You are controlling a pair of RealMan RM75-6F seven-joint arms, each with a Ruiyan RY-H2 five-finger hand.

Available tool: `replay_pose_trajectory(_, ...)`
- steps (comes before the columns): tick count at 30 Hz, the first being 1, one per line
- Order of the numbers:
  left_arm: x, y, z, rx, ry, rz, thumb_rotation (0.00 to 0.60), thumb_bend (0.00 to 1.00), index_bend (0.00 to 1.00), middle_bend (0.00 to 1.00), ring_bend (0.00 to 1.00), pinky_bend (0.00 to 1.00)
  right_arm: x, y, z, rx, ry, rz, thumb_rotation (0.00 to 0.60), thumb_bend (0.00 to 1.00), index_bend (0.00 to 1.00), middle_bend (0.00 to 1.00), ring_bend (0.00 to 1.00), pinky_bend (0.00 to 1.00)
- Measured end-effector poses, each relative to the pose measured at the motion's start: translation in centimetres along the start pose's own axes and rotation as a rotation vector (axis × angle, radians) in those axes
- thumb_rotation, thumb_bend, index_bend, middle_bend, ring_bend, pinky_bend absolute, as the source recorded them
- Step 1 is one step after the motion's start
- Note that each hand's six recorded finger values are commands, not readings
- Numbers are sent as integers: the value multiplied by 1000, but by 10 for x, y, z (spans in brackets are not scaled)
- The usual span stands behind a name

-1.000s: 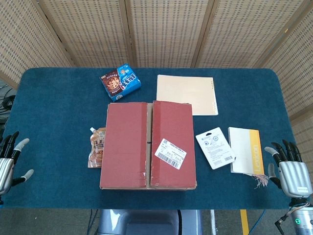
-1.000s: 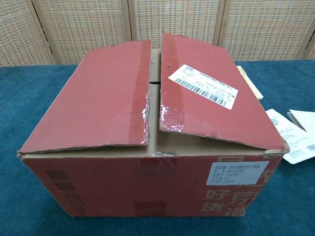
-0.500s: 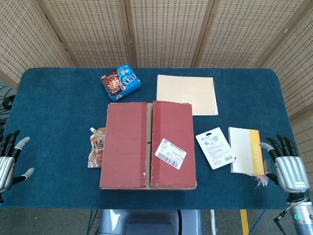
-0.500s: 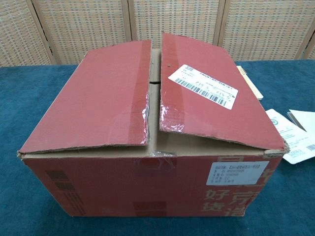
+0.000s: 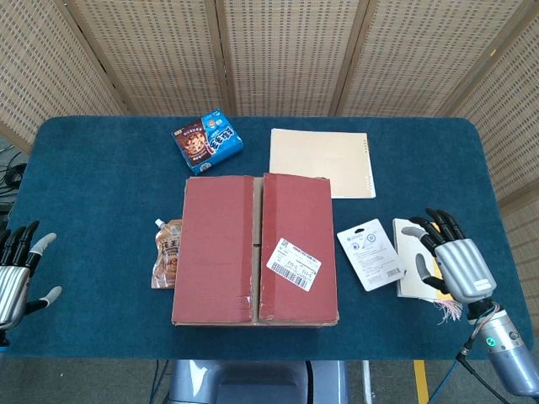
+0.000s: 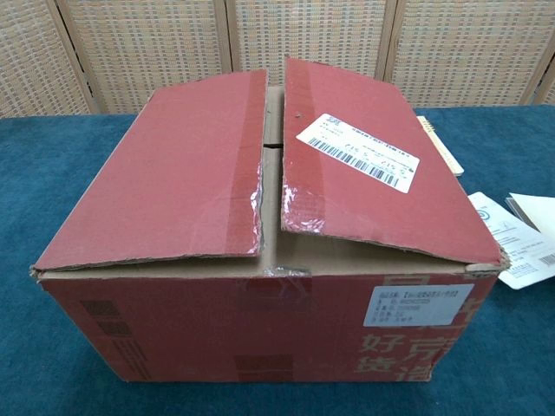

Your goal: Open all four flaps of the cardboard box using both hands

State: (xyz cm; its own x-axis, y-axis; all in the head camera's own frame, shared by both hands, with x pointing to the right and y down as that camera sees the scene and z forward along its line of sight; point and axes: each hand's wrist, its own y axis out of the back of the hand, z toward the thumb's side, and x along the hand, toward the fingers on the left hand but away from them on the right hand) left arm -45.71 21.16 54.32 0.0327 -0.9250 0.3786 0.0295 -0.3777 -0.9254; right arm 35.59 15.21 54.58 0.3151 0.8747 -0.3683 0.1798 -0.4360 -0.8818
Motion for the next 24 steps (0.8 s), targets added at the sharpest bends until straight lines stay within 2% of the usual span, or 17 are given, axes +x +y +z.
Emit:
replay_pose_trajectory(7,1,1,2,6,-5,-5,600,169,139,0,24,0,-28,3,28,-32,108,26,600,696,241,183,0,51)
replay_pose_trajectory(10,1,-1,2,6,-5,-14,600,169,139,0,24,0,-43,6,48,-46,176,43,600,756,241,187,0,51)
replay_pose_trajectory(17,1,-1,3,3,-1,-19,600,169,139,0,24,0,-64,7,89,-75,305,111,600,962,241,212,0,51)
replay_pose_trajectory(24,1,-1,5,0,-9,-17,600,169,139,0,24,0,-78,6,119,-79,391,163,600,981,241,220,0,51)
